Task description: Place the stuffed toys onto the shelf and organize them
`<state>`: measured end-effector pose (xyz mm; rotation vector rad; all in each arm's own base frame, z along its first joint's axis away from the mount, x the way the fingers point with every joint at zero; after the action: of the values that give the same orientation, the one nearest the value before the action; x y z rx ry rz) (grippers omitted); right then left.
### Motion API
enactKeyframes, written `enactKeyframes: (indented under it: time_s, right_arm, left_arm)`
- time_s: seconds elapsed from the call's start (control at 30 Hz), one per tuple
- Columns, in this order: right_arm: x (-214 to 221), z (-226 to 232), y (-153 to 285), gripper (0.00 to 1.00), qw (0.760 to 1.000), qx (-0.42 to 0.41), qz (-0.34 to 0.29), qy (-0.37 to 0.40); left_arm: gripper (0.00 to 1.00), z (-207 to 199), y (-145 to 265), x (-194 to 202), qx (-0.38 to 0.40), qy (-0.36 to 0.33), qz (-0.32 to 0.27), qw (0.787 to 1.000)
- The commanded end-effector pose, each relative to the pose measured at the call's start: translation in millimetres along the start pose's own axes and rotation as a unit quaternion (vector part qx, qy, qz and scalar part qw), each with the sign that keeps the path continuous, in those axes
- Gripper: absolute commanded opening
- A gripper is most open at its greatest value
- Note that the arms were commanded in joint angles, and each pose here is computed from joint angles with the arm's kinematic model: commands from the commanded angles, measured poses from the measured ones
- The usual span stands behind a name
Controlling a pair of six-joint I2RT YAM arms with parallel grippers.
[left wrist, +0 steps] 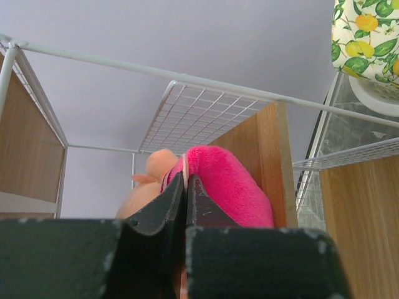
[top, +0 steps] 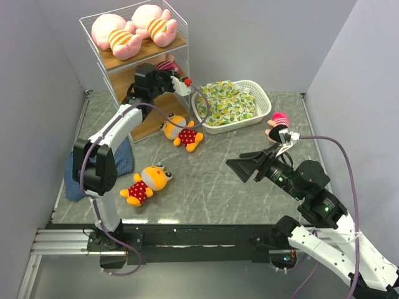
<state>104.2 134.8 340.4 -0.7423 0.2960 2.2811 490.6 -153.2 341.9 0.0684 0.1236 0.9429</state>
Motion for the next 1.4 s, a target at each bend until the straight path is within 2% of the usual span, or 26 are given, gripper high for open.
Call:
enactKeyframes:
  time_s: [0.0,0.13,0.2,0.4,0.5,0.6,0.77,0.87,0.93,0.97,1.0,1.1,1.17,1.23,1.37]
  right_arm:
    - [-4,6,-4,1.00,1.000,-0.021,-0.009,0.015]
    - [-4,6,-5,1.00,1.000,-0.019,-0.008,0.017]
    - [-5,6,-5,1.00,1.000,-0.018,-0.008,0.017]
    - [-4,5,-4,1.00,1.000,-0.020,-0.006,0.016]
    - [-4,5,-3,1.00,1.000,-0.016,-0.005,0.016]
    - [-5,7,0,1.00,1.000,-0.014,-0.005,0.017]
    - [-5,4,-1,1.00,1.000,0.021,-0.003,-0.001]
    - [-2,-4,-7,1.00,0.997,0.064,0.004,-0.032]
    - [0,-16,-14,1.00,0.990,0.127,-0.001,-0.054]
    - [1,-22,-14,1.00,0.986,0.159,0.003,-0.059]
    - [-2,-28,-17,1.00,0.979,0.193,-0.019,-0.066]
    - [-4,-39,-26,1.00,0.956,0.279,-0.026,-0.088]
    - [-9,-47,-25,1.00,0.936,0.329,-0.068,-0.100]
    - [-14,-62,-25,1.00,0.907,0.375,-0.131,-0.142]
    - [-32,-92,-20,1.00,0.851,0.426,-0.242,-0.191]
  left_arm:
    - [0.06,15,-5,0,-0.025,-0.011,-0.023,0.999]
    - [0.07,15,-7,-1,-0.030,-0.007,-0.030,0.999]
    - [0.11,16,-6,-2,-0.036,-0.004,-0.026,0.999]
    - [0.47,25,7,-4,-0.064,-0.004,-0.012,0.998]
    - [0.58,36,15,-11,-0.086,-0.001,-0.015,0.996]
    - [0.65,46,23,-21,-0.099,0.009,-0.021,0.995]
    - [0.71,51,38,-51,-0.110,0.050,-0.043,0.992]
    - [0.73,41,57,-77,-0.106,0.100,-0.070,0.987]
    - [0.75,36,64,-98,-0.104,0.132,-0.101,0.981]
    - [0.76,30,72,-107,-0.092,0.156,-0.112,0.977]
    - [0.83,26,76,-121,-0.088,0.169,-0.123,0.974]
    - [0.88,10,92,-142,-0.080,0.230,-0.133,0.961]
    - [0.90,4,105,-152,-0.070,0.284,-0.141,0.946]
    - [0.97,-2,114,-162,-0.042,0.349,-0.142,0.925]
    - [0.96,-3,138,-170,-0.013,0.448,-0.129,0.884]
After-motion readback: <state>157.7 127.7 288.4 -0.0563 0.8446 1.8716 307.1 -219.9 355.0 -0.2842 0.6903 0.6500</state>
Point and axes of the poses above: each gripper's point midway between its finger pads, its own y axis back along the fingers, its own z axis along the line the jaws close on, x = y × z, the point moved 9 cm from there along y, back along the fingers, and after that the axes turned 15 degrees about -y, right-handed, at the moved point
